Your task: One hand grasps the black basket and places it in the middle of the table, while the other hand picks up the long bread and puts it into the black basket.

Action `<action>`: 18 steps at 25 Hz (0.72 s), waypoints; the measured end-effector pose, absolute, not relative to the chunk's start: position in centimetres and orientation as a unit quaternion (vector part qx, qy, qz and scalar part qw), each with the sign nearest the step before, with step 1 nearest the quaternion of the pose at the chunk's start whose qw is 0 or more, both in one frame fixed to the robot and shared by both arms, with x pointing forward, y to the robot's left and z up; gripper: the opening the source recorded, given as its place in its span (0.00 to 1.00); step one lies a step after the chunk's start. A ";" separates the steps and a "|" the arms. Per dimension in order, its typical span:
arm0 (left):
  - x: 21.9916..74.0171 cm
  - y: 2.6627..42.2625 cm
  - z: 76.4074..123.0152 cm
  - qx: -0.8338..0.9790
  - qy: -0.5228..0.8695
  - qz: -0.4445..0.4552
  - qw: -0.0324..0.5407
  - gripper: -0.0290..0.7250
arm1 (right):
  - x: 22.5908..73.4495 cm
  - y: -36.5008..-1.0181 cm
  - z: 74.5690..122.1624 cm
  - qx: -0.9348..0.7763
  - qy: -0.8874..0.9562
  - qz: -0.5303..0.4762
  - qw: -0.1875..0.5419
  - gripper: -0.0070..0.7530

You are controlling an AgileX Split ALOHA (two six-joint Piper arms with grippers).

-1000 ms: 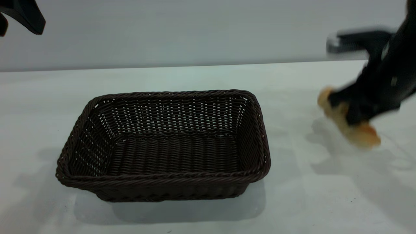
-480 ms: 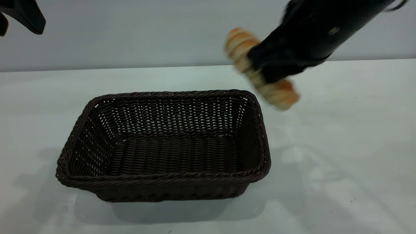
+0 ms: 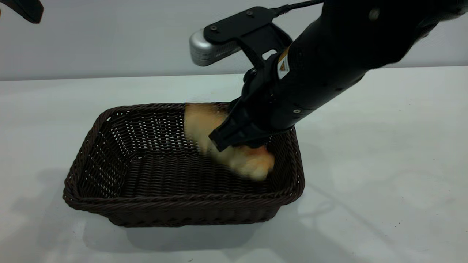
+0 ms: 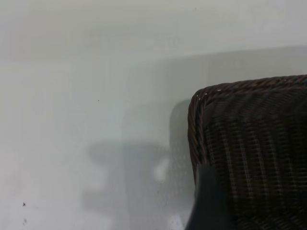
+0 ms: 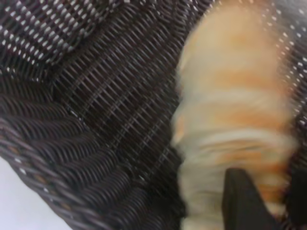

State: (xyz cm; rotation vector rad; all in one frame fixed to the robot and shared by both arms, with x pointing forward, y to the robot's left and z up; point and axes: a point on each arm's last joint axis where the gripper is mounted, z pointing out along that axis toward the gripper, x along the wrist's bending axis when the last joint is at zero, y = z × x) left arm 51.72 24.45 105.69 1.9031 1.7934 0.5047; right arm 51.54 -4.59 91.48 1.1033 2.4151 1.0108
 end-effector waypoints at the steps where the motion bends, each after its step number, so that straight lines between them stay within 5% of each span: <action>1: 51.7 24.5 105.8 0.694 0.654 0.185 0.238 0.79 | 51.6 -4.6 91.5 0.384 0.839 0.355 0.151 0.44; 4: 51.4 24.5 106.1 0.693 0.654 0.186 0.239 0.79 | 52.2 -5.2 91.9 0.392 0.832 0.359 0.158 0.61; 7: 50.8 24.8 106.5 0.698 0.651 0.191 0.230 0.79 | 52.8 -6.6 92.7 0.411 0.828 0.347 0.161 0.66; 18: 46.4 26.0 110.6 0.691 0.643 0.222 0.244 0.79 | 53.2 -14.5 99.4 0.497 0.802 0.284 0.170 0.50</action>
